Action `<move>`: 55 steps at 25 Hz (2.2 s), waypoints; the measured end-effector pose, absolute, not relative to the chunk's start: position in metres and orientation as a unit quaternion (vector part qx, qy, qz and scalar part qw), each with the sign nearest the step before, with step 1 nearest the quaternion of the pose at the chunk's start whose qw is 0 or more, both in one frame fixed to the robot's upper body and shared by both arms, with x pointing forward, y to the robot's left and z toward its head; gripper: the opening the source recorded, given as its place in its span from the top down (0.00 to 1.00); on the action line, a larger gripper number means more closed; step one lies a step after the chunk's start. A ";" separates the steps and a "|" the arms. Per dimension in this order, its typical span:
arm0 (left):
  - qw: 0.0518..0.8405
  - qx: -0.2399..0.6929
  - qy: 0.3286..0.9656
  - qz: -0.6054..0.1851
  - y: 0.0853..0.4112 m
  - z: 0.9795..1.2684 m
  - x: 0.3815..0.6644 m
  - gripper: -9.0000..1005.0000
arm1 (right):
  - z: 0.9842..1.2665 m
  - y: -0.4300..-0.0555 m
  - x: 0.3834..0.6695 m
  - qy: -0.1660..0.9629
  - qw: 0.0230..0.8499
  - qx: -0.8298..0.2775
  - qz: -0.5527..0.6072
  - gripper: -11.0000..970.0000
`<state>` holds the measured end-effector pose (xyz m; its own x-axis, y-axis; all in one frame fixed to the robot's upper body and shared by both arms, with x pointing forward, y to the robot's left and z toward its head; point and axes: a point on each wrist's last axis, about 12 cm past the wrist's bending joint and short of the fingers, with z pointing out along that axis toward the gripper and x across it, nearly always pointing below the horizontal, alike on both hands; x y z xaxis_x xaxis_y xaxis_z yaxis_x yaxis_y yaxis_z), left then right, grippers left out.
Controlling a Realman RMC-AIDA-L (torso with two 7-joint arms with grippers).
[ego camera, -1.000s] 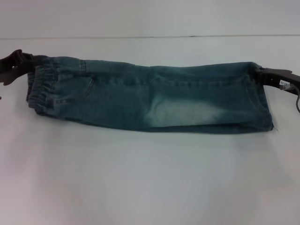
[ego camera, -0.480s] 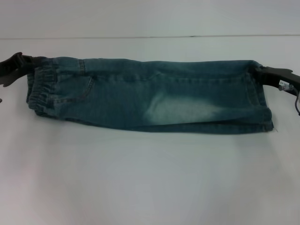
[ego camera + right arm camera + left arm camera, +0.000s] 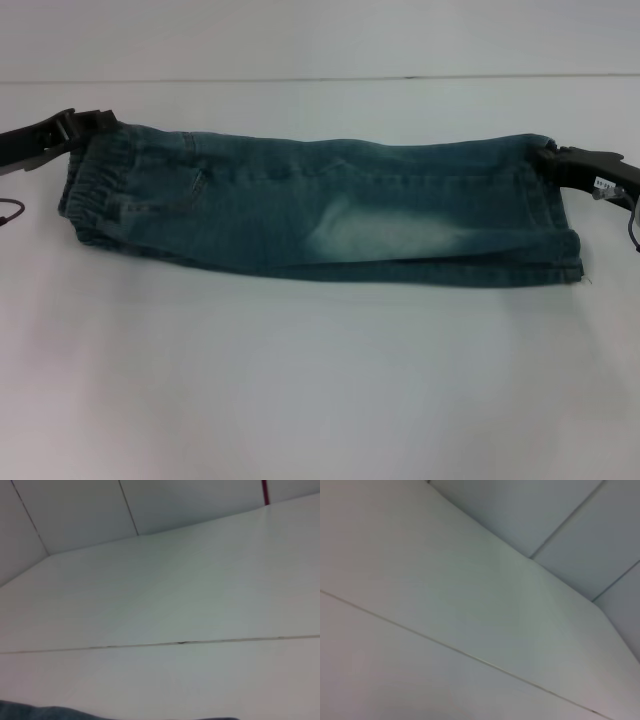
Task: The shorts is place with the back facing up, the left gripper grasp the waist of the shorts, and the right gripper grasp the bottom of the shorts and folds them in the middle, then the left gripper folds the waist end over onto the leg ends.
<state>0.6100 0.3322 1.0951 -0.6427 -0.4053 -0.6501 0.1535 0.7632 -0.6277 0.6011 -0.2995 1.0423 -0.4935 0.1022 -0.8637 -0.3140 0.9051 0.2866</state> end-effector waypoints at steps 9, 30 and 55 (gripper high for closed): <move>0.427 -0.099 0.848 -0.298 0.344 1.086 0.607 0.56 | 1.038 -0.298 0.597 0.839 0.496 -0.072 0.210 0.62; 0.435 -0.045 0.845 -0.307 0.373 1.092 0.570 0.07 | 1.109 -0.338 0.545 0.688 0.575 -0.153 0.415 0.26; 0.382 0.114 0.898 -0.186 0.356 1.087 0.587 0.11 | 1.104 -0.292 0.523 0.716 0.375 -0.400 0.431 0.27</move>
<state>0.5865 0.3560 1.0875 -0.6826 0.0621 -0.7282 0.3464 0.9049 -0.2475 0.5230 -0.2918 1.1043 -0.3977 -0.2492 -0.8830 -0.8972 0.3072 0.3173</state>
